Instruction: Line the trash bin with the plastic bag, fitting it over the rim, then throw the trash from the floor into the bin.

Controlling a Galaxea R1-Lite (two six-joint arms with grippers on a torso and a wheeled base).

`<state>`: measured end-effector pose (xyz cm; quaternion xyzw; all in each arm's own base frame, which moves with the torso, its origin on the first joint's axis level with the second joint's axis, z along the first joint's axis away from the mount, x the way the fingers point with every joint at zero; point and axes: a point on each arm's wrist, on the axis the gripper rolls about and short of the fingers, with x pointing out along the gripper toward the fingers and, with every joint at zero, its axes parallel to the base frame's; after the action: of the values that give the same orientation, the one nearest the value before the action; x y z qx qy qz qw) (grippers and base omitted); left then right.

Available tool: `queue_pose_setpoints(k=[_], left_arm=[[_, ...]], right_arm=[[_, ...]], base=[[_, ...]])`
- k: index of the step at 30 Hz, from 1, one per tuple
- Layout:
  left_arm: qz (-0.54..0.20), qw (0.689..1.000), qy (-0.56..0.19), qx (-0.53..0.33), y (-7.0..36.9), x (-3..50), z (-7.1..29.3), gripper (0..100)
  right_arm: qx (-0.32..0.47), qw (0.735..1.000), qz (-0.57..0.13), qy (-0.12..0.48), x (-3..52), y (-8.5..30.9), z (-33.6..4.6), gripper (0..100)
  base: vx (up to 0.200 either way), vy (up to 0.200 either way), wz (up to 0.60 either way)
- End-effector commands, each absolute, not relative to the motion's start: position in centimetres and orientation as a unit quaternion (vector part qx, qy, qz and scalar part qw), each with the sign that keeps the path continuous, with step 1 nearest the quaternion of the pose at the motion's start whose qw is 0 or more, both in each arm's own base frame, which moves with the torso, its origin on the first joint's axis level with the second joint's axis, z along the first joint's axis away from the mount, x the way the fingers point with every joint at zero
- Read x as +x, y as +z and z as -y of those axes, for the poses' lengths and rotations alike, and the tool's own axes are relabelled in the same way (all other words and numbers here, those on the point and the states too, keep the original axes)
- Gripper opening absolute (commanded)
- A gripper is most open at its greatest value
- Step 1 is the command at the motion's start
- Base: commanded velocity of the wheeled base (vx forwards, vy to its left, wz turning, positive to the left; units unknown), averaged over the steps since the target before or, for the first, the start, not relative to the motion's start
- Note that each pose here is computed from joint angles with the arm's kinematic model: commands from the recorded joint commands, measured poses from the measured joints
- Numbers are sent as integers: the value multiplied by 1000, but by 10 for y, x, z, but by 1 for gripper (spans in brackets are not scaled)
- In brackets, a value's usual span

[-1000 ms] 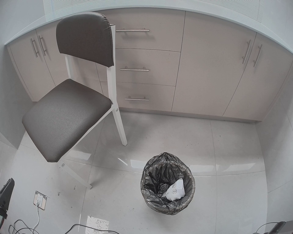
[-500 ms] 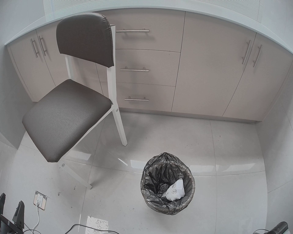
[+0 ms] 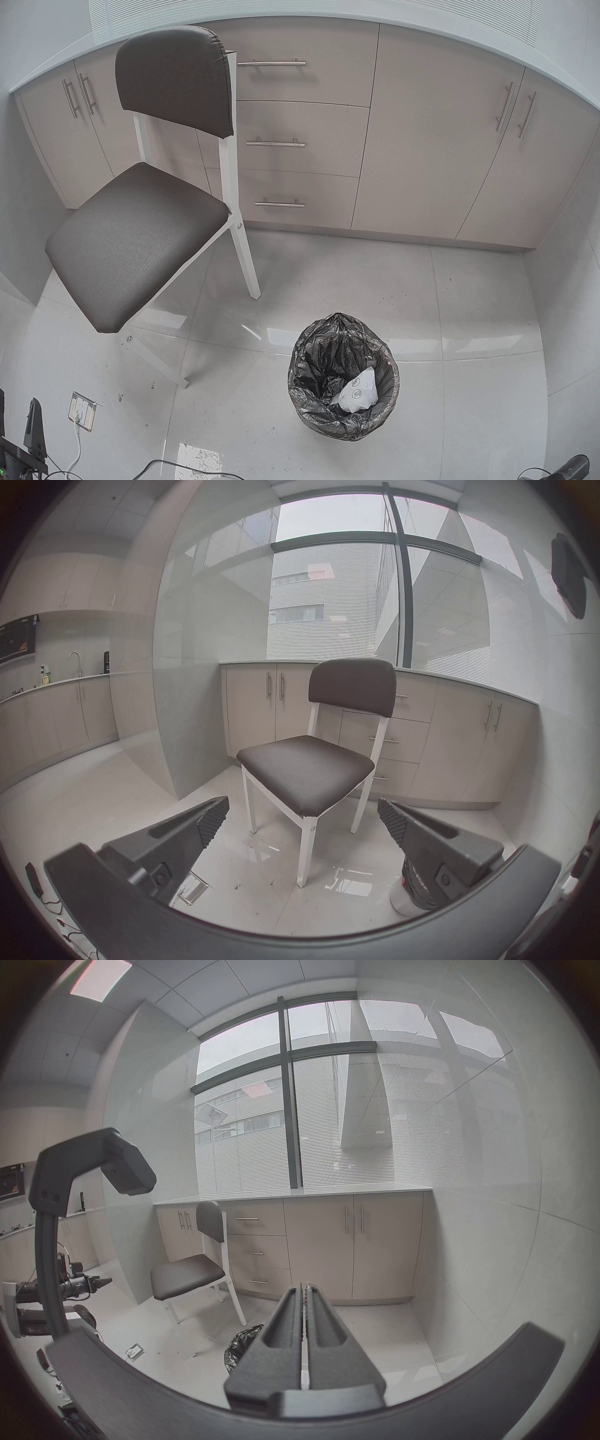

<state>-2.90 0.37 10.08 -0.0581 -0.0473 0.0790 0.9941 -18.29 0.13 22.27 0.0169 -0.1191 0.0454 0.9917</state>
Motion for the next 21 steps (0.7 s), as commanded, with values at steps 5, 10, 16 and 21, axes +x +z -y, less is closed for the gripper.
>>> queue_pose_setpoints(k=[5,10,16,21], left_arm=[[61,995,78,-1,100,-29,-3,100],[155,977,100,109,130,-39,-4,100],[142,957,115,223,128,-38,-3,100],[71,968,95,223,94,-25,-3,100]], right_arm=[[1,992,120,42,-182,214,-1,0],[-53,990,128,6,-180,215,0,0],[-106,988,110,-23,-171,211,1,0],[-86,990,106,-22,-166,209,1,0]], base=[[0,0,0],[0,0,0],[0,0,0],[0,0,0]])
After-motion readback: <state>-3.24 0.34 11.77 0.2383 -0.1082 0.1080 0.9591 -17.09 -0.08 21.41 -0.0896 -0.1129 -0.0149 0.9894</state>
